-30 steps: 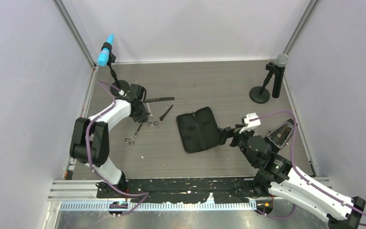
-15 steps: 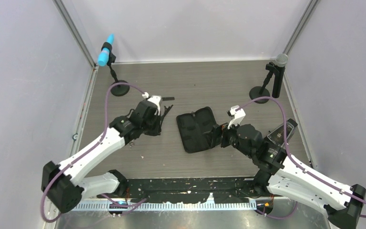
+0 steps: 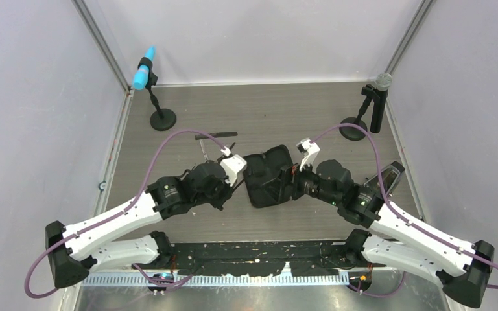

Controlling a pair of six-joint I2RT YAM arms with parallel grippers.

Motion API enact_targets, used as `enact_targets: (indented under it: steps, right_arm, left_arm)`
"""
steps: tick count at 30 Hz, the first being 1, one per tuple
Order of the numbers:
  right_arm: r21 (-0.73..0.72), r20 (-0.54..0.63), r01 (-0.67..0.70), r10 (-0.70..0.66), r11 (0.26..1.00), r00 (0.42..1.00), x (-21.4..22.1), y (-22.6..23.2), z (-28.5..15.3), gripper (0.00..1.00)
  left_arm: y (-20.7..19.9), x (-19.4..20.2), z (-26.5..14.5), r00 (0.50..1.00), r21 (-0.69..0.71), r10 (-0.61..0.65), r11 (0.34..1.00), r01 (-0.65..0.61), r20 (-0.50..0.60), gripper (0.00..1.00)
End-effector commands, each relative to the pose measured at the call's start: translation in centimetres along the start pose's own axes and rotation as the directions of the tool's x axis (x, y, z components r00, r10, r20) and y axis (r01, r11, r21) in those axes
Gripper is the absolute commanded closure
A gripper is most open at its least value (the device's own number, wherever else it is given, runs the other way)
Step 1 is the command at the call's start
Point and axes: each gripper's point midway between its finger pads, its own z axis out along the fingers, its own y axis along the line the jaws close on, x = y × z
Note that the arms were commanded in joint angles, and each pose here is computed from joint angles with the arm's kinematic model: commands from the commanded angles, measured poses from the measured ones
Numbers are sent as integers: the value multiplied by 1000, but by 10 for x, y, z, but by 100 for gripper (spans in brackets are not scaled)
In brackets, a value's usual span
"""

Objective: Sort the hair-cutting tools
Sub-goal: Pick up the haircut tool at the center of the board.

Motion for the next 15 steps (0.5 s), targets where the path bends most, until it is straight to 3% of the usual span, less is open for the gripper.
enact_targets:
  steps: [1,7,15]
  right_arm:
    - [-127,30,-42,46,991,999,-23,34,3,3]
    - [-123,-10,-56,55,991,998,-18,35,14,7]
    - [-139,-44,-92,87,986,995,-11,38,25,22]
  left_arm:
    - [-10,-14,-8,993,22,112,993,-113,43,100]
    - [-27,-15,-11,983,67,177,981,-180,47,100]
    - [-40,-19,-12,975,93,212,971,-218,71,100]
